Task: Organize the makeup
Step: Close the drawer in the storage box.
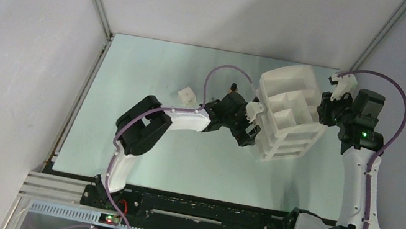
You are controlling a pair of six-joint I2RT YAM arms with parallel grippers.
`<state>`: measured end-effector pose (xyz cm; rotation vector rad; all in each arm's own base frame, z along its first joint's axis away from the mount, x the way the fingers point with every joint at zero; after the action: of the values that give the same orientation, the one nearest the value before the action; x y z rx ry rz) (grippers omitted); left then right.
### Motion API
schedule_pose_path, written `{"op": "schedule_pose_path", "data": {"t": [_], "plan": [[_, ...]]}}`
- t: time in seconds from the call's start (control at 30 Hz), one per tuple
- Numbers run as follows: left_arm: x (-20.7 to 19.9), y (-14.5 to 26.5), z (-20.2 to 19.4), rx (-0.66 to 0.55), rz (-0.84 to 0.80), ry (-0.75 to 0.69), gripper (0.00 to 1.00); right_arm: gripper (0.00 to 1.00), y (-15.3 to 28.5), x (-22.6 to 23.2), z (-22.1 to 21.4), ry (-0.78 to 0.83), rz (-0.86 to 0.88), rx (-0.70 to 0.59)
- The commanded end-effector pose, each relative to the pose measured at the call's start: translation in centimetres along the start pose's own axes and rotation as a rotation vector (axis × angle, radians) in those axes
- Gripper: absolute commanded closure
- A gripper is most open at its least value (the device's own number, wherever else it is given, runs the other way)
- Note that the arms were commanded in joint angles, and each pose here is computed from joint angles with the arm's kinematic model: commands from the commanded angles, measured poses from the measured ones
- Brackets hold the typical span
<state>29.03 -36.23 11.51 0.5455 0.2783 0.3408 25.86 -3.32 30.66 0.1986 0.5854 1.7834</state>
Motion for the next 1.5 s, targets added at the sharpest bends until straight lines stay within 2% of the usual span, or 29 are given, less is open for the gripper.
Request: {"op": "schedule_pose_path", "data": {"t": [0.0,0.13,0.23,0.4,0.53,0.77,0.93,1.13,1.37,1.47], "plan": [[-0.6,-1.0,5.4,-0.193,-0.060,0.019,0.08,0.64,0.1,2.1,-1.3,-0.053,0.149,0.054],[-0.4,-1.4,5.9,-0.227,-0.112,0.021,0.08,0.66,0.2,2.2,-1.4,-0.052,0.162,0.054],[0.0,-1.4,6.4,-0.258,-0.154,0.010,0.08,0.71,0.1,2.3,-1.4,-0.046,0.177,0.054],[0.0,-1.3,6.6,-0.275,-0.239,-0.039,0.08,0.84,0.0,2.0,-1.4,-0.039,0.162,0.055],[0.0,-1.3,6.8,-0.295,-0.298,-0.135,0.08,0.99,0.2,1.8,-1.3,-0.026,0.148,0.045],[-0.2,-1.4,7.0,-0.296,-0.346,-0.148,0.08,1.00,0.2,1.8,-1.5,-0.020,0.178,0.046],[-0.4,1.2,6.5,-0.246,-0.278,-0.159,0.06,1.00,0.4,1.8,-1.4,-0.011,0.240,0.040],[-1.7,8.0,7.2,-0.204,-0.138,-0.299,0.01,1.00,0.7,2.0,-0.8,0.015,0.303,0.026],[-0.7,14.0,5.5,-0.058,0.077,-0.318,0.00,1.00,0.4,2.5,-0.3,0.029,0.327,0.026],[0.8,16.0,4.7,-0.012,0.200,-0.288,0.00,0.91,0.2,2.6,0.0,0.032,0.302,0.028]]}}
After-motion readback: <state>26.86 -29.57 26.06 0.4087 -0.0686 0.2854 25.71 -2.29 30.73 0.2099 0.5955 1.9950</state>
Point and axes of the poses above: each gripper's point midway between its finger pads, its own y axis back along the fingers, its own x axis along the line the jaws close on, z = x × y, the point moved 10 cm from there along y, back along the fingers
